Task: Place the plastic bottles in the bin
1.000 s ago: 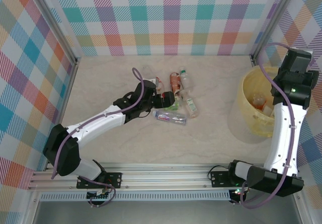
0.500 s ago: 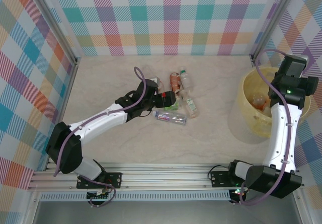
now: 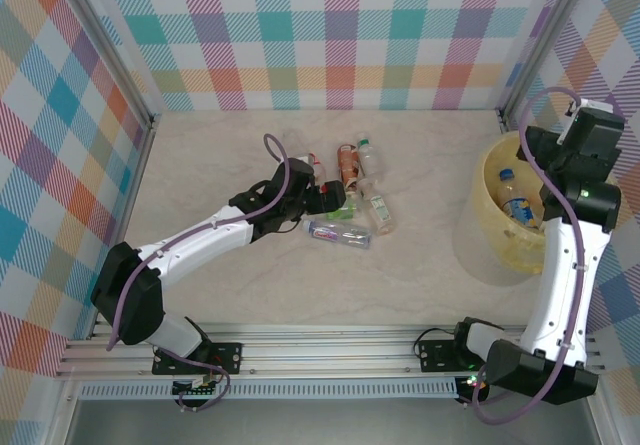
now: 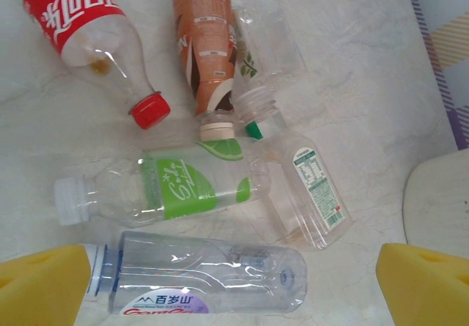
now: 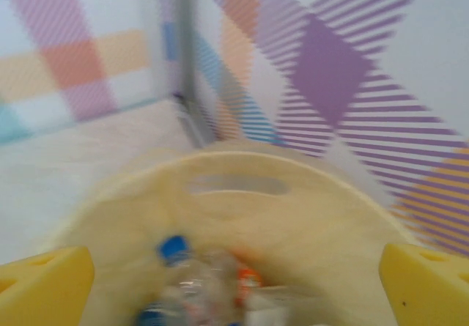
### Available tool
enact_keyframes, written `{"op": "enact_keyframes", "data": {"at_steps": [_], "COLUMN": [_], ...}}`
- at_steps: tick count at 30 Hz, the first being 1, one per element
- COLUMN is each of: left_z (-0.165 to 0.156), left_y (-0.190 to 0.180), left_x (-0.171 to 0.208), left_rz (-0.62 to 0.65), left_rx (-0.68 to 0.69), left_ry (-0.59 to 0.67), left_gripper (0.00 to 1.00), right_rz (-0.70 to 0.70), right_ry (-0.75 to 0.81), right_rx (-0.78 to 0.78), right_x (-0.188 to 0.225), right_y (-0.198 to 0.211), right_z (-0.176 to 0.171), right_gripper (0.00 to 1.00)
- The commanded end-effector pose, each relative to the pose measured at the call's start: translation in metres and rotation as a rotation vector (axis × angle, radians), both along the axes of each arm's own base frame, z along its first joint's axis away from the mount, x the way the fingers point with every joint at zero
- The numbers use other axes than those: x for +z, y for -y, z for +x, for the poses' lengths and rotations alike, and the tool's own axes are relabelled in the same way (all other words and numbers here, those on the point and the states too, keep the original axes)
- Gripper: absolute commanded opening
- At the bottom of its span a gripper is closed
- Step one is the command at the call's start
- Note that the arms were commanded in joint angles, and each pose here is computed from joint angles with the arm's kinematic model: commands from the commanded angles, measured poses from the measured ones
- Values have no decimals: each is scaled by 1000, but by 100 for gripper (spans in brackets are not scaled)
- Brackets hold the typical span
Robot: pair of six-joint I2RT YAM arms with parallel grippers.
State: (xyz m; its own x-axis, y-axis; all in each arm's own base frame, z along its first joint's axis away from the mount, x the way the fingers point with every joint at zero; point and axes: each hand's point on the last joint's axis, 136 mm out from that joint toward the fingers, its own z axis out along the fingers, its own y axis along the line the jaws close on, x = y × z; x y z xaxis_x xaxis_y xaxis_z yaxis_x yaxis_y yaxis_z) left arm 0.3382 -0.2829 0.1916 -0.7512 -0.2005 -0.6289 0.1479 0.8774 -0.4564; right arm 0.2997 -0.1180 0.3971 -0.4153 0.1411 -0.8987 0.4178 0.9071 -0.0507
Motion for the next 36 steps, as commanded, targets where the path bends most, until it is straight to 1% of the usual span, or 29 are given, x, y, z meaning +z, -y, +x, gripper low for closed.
{"op": "enact_keyframes", "data": {"at_steps": [1, 4, 7, 9, 14, 17, 19, 22, 26, 28, 29, 31, 34, 35, 36], "left_z": [2, 0, 0, -1, -2, -3, -3, -5, -7, -9, -9, -10, -10, -11, -11], "left_y": [-7, -16, -22, -26, -33, -38, -40, -45, -51, -55, -56, -59, -61, -61, -62], "left_x": [4, -5, -9, -13, -19, -21, -23, -24, -27, -30, -31, -35, -37, -39, -40], "left_rz": [14, 47, 63, 70, 73, 76, 78, 81, 92, 97, 98, 102, 106, 109, 110], "left_rx": [56, 87, 120, 133, 167, 186, 196, 210, 232, 247, 249, 260, 270, 272, 275], "left_ry": [6, -23, -33, -42, -53, -58, -61, -65, -72, -78, -80, -91, -101, -105, -107], "left_gripper": [100, 100, 100, 100, 100, 100, 100, 100, 100, 100, 100, 100, 100, 100, 100], "right_rz": [222, 370, 488, 504, 460, 475, 457, 377, 274, 280, 290, 318, 301, 288, 277], "right_ry": [221, 319, 329, 303, 200, 124, 61, -51, -197, -261, -288, -378, -510, -550, -580], "right_rx": [270, 478, 673, 779, 959, 995, 1025, 1009, 847, 755, 734, 753, 732, 718, 704], "right_x": [36, 53, 60, 60, 42, 20, 2, -35, -92, -120, -132, -160, -200, -213, -225], "right_y": [-63, -106, -145, -171, -232, -259, -278, -301, -301, -295, -295, -304, -304, -301, -299], "right_z": [6, 7, 7, 6, 8, 19, 25, 37, 58, 66, 67, 67, 64, 64, 63], "right_gripper": [100, 100, 100, 100, 100, 100, 100, 100, 100, 100, 100, 99, 95, 93, 86]}}
